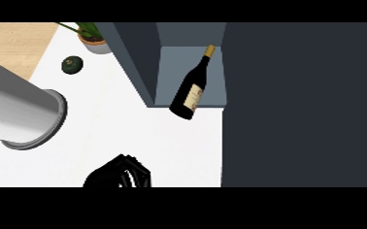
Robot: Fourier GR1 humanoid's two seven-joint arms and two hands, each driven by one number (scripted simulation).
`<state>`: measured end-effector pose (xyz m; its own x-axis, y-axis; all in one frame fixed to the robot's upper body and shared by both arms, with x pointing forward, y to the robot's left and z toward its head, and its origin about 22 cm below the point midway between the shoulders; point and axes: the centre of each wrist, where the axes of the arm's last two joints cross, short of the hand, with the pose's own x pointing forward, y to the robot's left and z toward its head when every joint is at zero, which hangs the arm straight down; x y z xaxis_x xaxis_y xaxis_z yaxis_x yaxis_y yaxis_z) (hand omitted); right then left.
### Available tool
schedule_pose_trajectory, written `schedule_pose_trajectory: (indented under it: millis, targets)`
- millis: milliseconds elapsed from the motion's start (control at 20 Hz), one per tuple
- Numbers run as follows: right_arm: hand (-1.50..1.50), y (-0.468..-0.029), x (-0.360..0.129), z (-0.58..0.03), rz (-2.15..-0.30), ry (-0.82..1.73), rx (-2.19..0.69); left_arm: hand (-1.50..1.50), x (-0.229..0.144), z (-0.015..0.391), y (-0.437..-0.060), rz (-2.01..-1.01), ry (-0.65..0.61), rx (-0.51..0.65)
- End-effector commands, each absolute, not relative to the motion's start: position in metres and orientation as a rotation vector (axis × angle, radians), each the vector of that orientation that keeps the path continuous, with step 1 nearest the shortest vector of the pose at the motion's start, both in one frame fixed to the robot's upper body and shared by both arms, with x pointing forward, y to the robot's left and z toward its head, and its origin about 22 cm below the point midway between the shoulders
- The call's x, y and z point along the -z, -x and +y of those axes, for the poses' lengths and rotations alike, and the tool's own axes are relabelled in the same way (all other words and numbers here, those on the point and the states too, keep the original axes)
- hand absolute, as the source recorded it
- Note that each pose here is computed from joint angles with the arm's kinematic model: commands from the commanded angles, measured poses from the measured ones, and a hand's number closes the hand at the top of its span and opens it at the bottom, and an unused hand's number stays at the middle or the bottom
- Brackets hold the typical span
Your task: Pick up the wine, place it into the cabinet and close the cabinet
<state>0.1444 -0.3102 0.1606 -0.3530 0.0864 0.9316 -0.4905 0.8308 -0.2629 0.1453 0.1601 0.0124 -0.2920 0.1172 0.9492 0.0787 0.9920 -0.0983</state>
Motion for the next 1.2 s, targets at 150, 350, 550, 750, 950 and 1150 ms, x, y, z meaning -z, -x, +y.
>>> schedule_pose_trajectory:
  millis: [150,350,550,750,950,1150]
  targets:
    - [1.5,-0.137,-0.144,-0.293,-1.684,-0.577,-0.772,1.5,-0.025,0.223,-0.131,-1.888,0.085,0.018]
    - [1.5,-0.118,-0.148,-0.266,-1.671,-0.68,-0.795,1.5,-0.027,0.238,-0.146,-1.901,0.065,-0.037]
    - [1.5,-0.101,-0.16,-0.24,-1.668,-0.779,-0.848,1.5,-0.042,0.268,-0.13,-1.918,0.075,-0.036]
    - [1.5,-0.106,-0.164,-0.216,-1.717,-0.806,-1.007,1.5,-0.045,0.285,-0.136,-1.898,0.034,-0.057]
    - [1.5,-0.111,-0.166,-0.186,-1.728,-0.898,-1.038,1.5,-0.046,0.302,-0.135,-1.903,0.058,-0.04]
    - [1.5,-0.112,-0.167,-0.166,-1.725,-0.892,-1.043,1.5,-0.055,0.322,-0.133,-1.894,0.031,-0.05]
